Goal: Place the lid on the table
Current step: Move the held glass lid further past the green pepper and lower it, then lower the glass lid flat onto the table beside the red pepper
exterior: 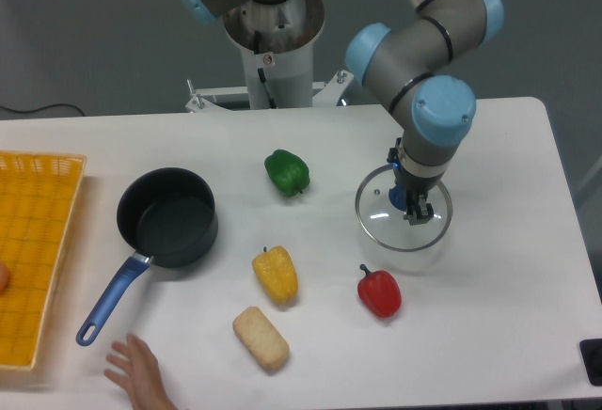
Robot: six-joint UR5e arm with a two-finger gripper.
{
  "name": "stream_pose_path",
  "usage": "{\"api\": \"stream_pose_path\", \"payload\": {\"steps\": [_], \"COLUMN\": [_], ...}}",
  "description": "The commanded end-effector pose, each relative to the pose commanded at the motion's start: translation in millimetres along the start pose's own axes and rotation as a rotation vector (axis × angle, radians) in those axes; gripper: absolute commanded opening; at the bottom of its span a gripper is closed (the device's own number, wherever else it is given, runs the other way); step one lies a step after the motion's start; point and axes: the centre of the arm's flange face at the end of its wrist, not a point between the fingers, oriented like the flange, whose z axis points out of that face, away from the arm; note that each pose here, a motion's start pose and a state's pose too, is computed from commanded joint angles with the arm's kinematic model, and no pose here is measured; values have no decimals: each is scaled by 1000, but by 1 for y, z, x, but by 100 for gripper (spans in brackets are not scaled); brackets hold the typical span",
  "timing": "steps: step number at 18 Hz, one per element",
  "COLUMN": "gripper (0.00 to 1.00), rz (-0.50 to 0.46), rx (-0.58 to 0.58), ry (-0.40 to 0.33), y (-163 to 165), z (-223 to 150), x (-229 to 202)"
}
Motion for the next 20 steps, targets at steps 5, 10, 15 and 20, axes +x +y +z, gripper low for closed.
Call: {"api": "stream_pose_path", "payload": {"steps": [5, 10, 15, 20], "gripper": [67, 67, 67, 67], "rz": [6, 2, -1, -1], "rx": [-4, -10, -10, -13], "ry": [-11, -23, -23, -25], "y": [10, 13, 14, 15], "z": [14, 24, 33, 43], "x": [-5, -9, -13, -17]}}
